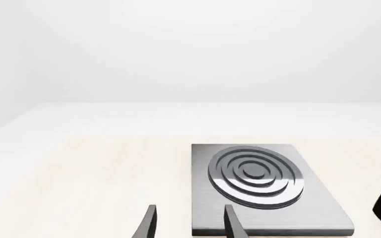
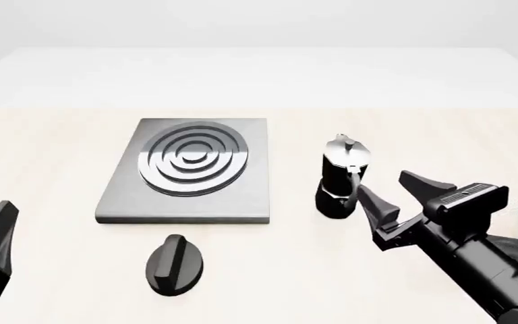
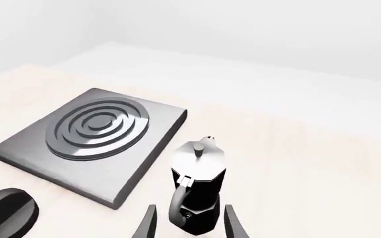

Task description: Put the moka pot on the stove.

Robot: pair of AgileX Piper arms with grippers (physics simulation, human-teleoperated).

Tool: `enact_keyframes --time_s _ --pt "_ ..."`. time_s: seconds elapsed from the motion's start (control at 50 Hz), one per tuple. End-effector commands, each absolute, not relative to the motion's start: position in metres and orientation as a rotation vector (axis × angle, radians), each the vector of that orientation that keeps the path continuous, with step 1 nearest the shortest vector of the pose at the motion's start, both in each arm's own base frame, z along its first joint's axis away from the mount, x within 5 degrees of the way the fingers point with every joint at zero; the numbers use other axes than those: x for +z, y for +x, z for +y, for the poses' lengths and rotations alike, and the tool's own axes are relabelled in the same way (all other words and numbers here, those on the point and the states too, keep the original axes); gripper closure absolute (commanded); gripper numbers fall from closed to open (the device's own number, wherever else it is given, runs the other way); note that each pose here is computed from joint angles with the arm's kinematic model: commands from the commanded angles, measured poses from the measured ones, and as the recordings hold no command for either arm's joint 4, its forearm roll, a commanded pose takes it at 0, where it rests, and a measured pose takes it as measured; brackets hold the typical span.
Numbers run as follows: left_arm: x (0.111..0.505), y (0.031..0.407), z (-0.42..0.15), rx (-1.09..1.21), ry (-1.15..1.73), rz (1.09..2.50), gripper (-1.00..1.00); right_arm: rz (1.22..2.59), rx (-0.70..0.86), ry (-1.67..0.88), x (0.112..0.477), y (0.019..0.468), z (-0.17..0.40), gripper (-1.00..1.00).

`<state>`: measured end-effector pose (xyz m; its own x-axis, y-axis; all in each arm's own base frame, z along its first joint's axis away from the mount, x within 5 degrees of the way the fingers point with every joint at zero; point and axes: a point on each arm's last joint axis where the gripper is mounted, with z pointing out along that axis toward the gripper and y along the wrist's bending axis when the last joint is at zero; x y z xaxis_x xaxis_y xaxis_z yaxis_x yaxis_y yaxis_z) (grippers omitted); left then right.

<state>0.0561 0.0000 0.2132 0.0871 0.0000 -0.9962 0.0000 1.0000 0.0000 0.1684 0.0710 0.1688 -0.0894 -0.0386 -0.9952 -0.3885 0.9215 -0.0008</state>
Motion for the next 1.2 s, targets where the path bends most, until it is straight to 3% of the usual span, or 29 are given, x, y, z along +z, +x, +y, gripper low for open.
enact_keyframes --time_s 0.02,1.2 --pt "0.213 0.056 0.000 0.000 0.000 1.484 -1.00 1.660 0.307 -0.342 0.161 0.171 0.074 -1.00" --pt "0.213 0.056 0.000 0.000 0.000 1.484 -1.00 1.739 0.315 -0.350 0.137 0.205 0.091 -1.00"
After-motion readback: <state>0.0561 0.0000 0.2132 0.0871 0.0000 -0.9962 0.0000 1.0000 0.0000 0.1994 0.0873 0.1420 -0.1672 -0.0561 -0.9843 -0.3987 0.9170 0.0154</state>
